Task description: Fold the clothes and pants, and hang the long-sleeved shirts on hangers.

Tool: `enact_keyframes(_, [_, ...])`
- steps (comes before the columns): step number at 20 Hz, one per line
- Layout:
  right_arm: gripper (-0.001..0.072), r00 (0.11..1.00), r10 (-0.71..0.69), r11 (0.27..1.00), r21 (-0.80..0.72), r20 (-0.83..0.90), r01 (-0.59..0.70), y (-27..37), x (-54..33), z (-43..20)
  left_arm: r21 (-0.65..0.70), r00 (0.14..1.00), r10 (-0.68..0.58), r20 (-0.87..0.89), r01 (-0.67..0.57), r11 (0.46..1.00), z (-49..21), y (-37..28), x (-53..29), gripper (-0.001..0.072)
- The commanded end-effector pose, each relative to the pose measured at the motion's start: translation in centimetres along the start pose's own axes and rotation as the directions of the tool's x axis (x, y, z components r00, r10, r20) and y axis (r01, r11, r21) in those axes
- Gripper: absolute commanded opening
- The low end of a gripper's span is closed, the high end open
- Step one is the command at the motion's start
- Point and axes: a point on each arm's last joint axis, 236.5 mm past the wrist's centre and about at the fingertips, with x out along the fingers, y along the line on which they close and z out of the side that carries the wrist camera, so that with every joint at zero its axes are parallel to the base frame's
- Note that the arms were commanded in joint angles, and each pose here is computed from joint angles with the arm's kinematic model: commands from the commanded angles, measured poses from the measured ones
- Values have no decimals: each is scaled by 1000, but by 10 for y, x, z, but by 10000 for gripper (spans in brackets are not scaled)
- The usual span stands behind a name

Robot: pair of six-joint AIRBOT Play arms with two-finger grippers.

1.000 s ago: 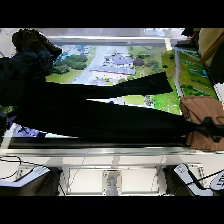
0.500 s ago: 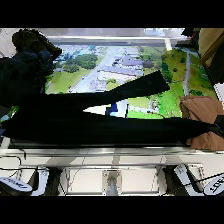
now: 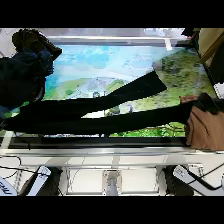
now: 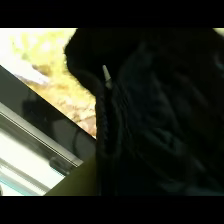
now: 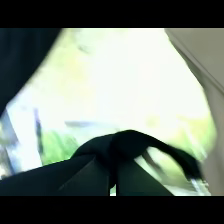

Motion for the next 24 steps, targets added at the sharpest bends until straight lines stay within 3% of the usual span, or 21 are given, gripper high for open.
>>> enact_keyframes(1, [7, 996, 27, 1000, 7, 87, -27, 36, 66, 64, 1, 990, 127, -68, -128, 992, -4, 13, 17, 15])
enact_keyframes(6, [7, 991, 103, 992, -76, 80, -97, 94, 139, 138, -30, 986, 146, -77, -148, 988, -6, 18, 18, 15])
enact_keyframes(13, [6, 982, 145, 988, 34, 123, -150, 109, 244, 176, -24, 984, 135, -116, -139, 990, -10, 12, 31, 15])
enact_keyframes(18, [6, 969, 145, 987, 37, 202, -155, 105, 240, 196, -41, 987, 122, -106, -127, 991, 2, -3, 61, 15])
enact_keyframes(21, [7, 973, 142, 988, 37, 183, -151, 104, 241, 191, -117, 992, 125, -28, -127, 985, 23, -1, 69, 15])
enact_keyframes(24, [10, 975, 145, 988, 37, 168, -153, 105, 240, 188, -110, 992, 106, 69, -98, 989, 45, -10, 70, 24])
